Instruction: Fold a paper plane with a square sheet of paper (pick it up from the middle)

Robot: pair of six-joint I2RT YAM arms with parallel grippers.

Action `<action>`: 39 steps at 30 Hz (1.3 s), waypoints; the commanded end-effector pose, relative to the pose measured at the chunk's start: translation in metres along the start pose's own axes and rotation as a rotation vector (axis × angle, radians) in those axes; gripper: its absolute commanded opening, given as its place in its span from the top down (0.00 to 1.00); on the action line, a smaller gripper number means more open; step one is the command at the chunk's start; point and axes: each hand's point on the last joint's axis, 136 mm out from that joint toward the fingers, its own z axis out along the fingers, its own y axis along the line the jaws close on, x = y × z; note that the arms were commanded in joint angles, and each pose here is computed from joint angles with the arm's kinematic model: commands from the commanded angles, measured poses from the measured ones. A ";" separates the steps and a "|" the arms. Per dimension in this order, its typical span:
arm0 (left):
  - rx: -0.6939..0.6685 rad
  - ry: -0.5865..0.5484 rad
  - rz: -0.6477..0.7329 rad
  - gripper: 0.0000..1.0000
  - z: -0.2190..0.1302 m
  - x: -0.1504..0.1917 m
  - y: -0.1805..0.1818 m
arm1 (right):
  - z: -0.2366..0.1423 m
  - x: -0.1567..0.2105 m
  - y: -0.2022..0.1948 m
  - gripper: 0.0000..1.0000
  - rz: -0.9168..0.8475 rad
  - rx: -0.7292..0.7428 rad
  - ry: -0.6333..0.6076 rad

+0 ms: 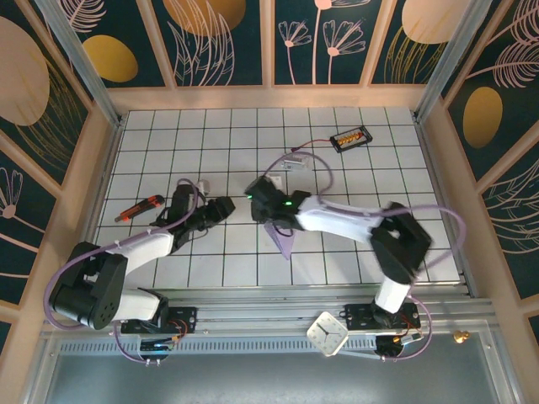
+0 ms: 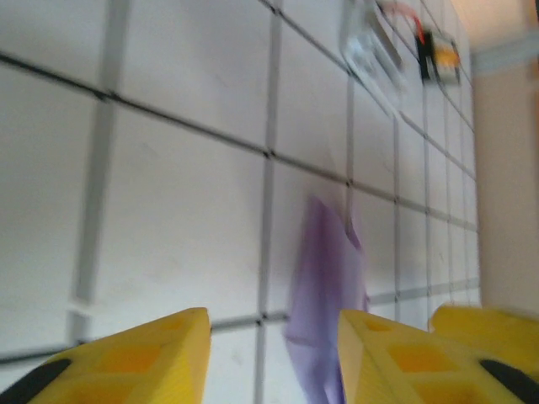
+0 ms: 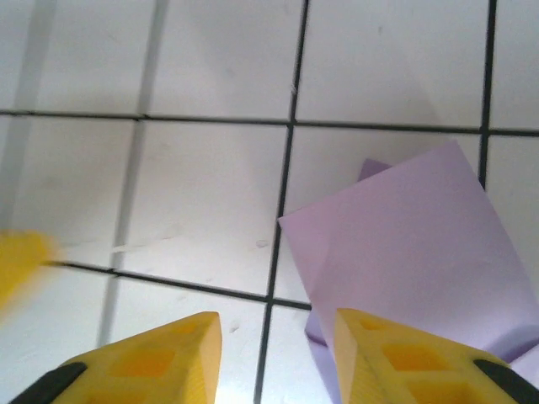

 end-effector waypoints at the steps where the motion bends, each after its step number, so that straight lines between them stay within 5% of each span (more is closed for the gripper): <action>1: 0.127 0.118 0.011 0.64 0.012 0.029 -0.044 | -0.018 0.002 -0.019 0.62 0.052 -0.154 0.023; 9: 0.212 0.257 0.026 0.82 0.047 0.060 -0.081 | -0.009 0.046 -0.066 0.83 0.111 -0.213 0.084; 19: 0.047 0.357 0.063 0.95 0.098 0.069 -0.032 | 0.017 0.079 -0.043 0.92 0.142 -0.284 0.155; 31: 0.009 0.373 0.125 0.95 0.112 0.046 -0.004 | 0.044 0.100 -0.027 0.97 0.195 -0.247 0.195; 39: -0.044 0.415 0.214 0.93 0.128 0.034 0.005 | 0.045 0.082 0.005 0.94 0.230 -0.343 0.151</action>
